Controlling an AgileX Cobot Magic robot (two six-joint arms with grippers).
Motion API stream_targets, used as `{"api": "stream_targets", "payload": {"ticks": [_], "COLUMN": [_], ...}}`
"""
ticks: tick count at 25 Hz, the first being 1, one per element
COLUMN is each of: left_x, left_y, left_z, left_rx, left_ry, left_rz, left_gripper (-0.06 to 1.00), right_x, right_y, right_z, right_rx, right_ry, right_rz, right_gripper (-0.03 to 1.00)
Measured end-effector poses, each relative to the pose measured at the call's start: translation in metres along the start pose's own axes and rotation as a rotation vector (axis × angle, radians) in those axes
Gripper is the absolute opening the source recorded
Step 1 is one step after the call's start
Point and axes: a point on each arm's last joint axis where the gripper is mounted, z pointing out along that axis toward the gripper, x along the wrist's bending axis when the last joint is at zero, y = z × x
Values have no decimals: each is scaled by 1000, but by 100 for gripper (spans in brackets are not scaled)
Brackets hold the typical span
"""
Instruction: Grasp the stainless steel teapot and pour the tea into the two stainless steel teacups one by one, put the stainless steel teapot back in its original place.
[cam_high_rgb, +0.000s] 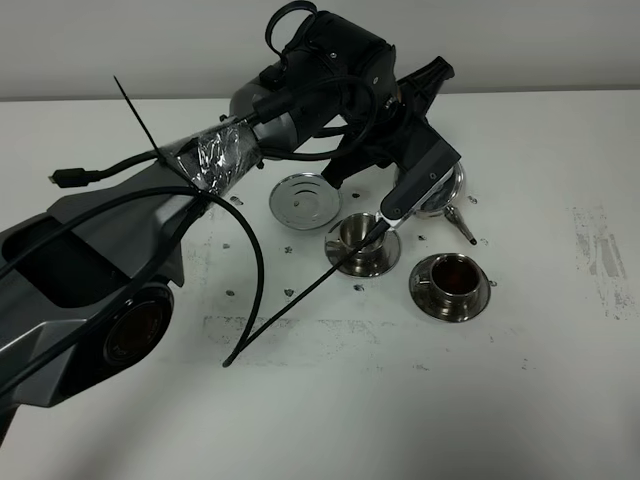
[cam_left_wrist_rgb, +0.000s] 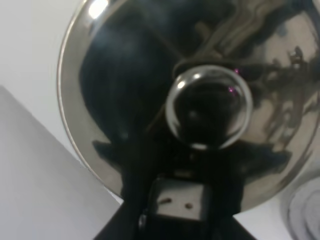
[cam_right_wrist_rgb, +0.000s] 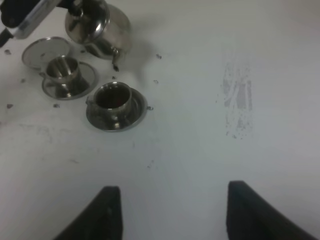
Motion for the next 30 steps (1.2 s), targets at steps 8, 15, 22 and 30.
{"api": "stream_targets", "payload": {"ticks": [8,15,22,30], "left_x": [0,1,-2,-10], "left_y": [-13,-13,-10,-7], "left_z": [-7,-7,-7,2], "left_rx": [-7,-14,-29,-8], "left_ry": [19,18,-25,-90], "left_rz": [-467,-864,-1086,-1139], "left_gripper": [19,19,19,19], "right_x": [0,0,0,0], "right_y": [0,0,0,0], "right_z": [0,0,0,0], "right_rx": [0,0,0,0], "right_ry": [0,0,0,0], "right_rz": [0,0,0,0], "right_gripper": [45,45,45,45]}}
